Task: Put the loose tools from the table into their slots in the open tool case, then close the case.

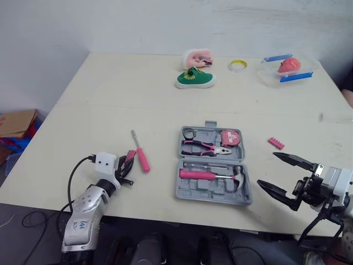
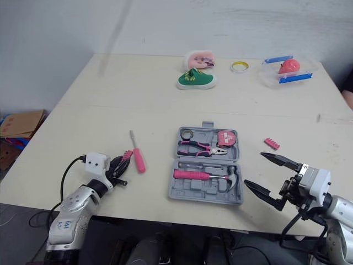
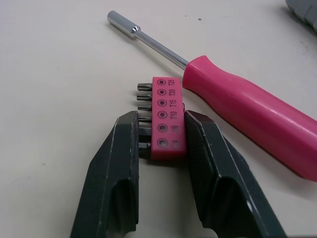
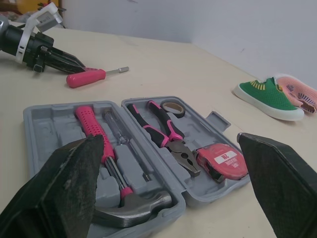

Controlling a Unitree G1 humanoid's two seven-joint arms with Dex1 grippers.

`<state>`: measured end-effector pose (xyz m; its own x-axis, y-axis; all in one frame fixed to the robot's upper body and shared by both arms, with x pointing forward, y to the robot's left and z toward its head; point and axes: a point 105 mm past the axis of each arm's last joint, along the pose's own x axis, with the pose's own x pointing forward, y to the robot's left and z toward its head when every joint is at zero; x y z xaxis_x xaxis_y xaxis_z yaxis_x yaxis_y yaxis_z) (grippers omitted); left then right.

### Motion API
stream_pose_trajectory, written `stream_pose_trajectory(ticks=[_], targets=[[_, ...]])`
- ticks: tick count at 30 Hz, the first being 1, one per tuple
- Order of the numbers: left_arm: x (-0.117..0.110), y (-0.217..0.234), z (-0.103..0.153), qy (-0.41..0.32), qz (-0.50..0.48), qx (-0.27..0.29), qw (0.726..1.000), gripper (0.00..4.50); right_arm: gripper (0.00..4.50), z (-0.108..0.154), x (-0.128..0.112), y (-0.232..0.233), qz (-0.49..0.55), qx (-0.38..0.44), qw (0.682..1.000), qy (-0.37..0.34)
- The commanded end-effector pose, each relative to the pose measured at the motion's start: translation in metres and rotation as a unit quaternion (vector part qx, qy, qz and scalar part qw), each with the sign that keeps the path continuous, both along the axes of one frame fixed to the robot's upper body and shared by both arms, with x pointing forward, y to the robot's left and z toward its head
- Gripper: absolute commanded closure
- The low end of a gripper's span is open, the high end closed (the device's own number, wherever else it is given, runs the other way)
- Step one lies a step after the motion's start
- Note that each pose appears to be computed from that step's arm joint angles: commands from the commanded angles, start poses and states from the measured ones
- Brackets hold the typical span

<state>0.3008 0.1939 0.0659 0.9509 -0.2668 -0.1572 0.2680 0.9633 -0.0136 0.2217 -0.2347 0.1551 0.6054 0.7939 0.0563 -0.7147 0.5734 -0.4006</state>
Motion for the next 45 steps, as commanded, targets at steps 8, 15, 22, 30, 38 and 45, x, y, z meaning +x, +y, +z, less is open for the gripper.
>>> stream_pose_trajectory(ticks=[8,15,22,30,38,45], targets=[[-0.009,0.027,0.070,-0.159,-0.086,0.010,0.984,3.82,0.00,0.012,-0.009,-0.001,0.004,-0.008,1.000,-0.020],[-0.026,-0.038,0.115,-0.150,-0.404,0.058,0.901,3.82,0.00,0.007,-0.014,-0.002,0.016,-0.020,1.000,-0.006],[-0.047,-0.079,0.098,-0.032,-0.572,0.174,0.801,3.82,0.00,0.004,-0.014,0.004,0.032,-0.023,0.999,0.003],[-0.045,-0.105,0.092,0.026,-0.580,0.217,0.785,3.82,0.00,0.005,-0.015,0.011,0.038,-0.022,0.999,0.006],[-0.034,-0.129,0.076,0.052,-0.564,0.280,0.776,3.82,0.00,0.018,-0.014,0.035,0.049,-0.019,0.999,0.005],[-0.035,-0.141,0.065,0.071,-0.557,0.290,0.775,3.82,0.00,0.027,-0.008,0.045,0.050,-0.018,0.999,0.006]])
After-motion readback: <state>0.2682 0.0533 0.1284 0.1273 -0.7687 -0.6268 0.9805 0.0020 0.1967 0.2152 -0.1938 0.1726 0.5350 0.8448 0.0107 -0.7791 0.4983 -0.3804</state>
